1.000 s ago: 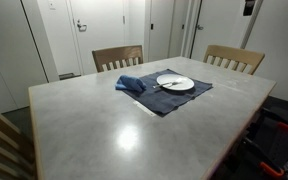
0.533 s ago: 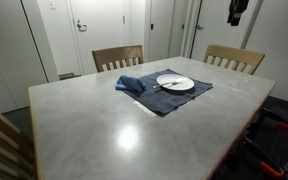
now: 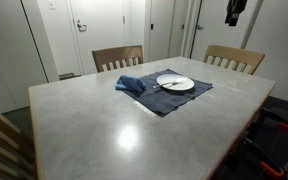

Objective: Put the fork on the blue mat, wipe the plate with the cloth, and then put the fork back on the plate

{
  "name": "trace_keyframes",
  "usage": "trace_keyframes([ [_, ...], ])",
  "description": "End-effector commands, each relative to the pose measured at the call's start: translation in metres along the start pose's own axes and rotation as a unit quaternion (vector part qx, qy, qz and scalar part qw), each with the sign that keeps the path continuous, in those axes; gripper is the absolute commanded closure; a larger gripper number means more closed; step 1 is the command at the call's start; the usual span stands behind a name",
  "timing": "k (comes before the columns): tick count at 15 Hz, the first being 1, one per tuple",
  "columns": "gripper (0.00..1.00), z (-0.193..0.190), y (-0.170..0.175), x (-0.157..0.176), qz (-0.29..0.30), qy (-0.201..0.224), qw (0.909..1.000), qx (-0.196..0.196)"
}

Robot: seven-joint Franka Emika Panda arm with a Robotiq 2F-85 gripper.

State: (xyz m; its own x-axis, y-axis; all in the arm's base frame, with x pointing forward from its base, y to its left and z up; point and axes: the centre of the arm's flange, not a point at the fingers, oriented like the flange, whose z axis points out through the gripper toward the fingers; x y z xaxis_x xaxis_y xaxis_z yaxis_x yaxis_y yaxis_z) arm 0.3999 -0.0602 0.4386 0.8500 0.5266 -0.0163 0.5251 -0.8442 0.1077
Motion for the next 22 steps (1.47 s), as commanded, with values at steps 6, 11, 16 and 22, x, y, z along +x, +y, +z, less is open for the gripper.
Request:
trace_keyframes([
  [6, 0.0, 0.029, 0.0, 0.056, -0.172, 0.089, 0.9787, -0.067],
  [11, 0.0, 0.064, -0.01, 0.077, -0.288, 0.134, 0.9459, -0.066],
  [16, 0.0, 0.099, -0.011, 0.087, -0.341, 0.165, 0.9244, -0.045],
  [22, 0.0, 0.135, -0.003, 0.094, -0.358, 0.164, 0.9192, -0.018],
])
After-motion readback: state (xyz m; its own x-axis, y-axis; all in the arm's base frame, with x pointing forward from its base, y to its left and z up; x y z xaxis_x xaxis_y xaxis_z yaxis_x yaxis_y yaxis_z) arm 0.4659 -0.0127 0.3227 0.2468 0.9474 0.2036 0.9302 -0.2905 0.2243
